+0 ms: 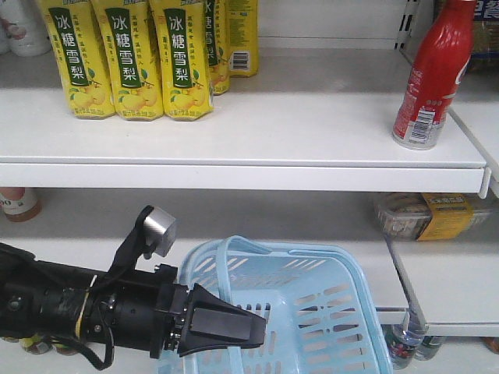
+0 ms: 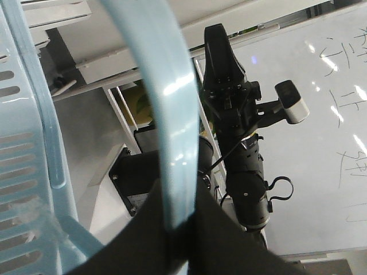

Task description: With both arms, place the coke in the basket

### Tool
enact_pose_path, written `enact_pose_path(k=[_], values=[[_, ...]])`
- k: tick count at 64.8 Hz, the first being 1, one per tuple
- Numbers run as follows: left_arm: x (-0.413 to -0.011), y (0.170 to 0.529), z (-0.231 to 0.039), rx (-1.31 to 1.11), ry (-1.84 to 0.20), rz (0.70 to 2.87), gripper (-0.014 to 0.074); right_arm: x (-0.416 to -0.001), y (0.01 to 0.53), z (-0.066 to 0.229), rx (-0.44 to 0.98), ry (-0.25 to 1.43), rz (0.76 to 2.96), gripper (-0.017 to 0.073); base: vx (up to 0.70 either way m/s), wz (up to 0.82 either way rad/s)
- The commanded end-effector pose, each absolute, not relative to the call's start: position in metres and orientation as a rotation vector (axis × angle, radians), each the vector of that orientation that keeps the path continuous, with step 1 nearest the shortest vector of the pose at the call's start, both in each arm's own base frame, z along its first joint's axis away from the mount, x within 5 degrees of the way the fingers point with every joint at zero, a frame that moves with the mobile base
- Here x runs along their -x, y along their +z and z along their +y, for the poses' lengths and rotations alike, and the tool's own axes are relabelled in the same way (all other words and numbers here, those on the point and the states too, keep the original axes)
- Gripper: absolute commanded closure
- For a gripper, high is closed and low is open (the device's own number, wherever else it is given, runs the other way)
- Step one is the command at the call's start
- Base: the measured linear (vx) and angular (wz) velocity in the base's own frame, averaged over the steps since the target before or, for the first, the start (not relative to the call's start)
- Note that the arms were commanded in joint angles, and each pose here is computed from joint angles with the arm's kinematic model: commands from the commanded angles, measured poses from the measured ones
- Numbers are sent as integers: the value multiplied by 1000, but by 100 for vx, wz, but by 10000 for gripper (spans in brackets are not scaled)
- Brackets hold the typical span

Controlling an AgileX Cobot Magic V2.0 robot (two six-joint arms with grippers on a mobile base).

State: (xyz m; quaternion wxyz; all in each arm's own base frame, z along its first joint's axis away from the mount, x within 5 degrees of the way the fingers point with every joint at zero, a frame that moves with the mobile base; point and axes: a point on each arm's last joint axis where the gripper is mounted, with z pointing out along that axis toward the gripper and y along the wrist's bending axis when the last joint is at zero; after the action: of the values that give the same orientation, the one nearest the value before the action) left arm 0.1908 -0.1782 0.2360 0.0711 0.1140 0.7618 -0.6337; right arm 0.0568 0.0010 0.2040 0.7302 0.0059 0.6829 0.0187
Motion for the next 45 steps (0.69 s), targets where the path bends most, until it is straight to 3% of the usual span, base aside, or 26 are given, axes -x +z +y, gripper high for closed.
enact_pose_path(k=[1,10,19,28,34,42,45], values=[[-180,267,-179,-451,-2185,2080,600,-56,206,1,-16,50,1427,564,0,0],[-180,267,-179,-451,-2185,2080,600,-54,216,-1,-229,294,1298,564,0,0],[-180,267,-179,-451,-2185,2080,600,-47,233,-11,-596,744,975,564,0,0],[-180,267,-179,-451,-2185,2080,600,-35,248,-25,-710,870,677,564,0,0],[-180,267,-179,-451,-2185,2080,600,-29,268,-22,-652,893,636,564,0,0],[-180,267,-179,-451,-2185,2080,600,-16,326,0,-295,681,818,564,0,0],[-180,267,-179,-451,-2185,2080,600,-16,348,4,-233,579,939,564,0,1]])
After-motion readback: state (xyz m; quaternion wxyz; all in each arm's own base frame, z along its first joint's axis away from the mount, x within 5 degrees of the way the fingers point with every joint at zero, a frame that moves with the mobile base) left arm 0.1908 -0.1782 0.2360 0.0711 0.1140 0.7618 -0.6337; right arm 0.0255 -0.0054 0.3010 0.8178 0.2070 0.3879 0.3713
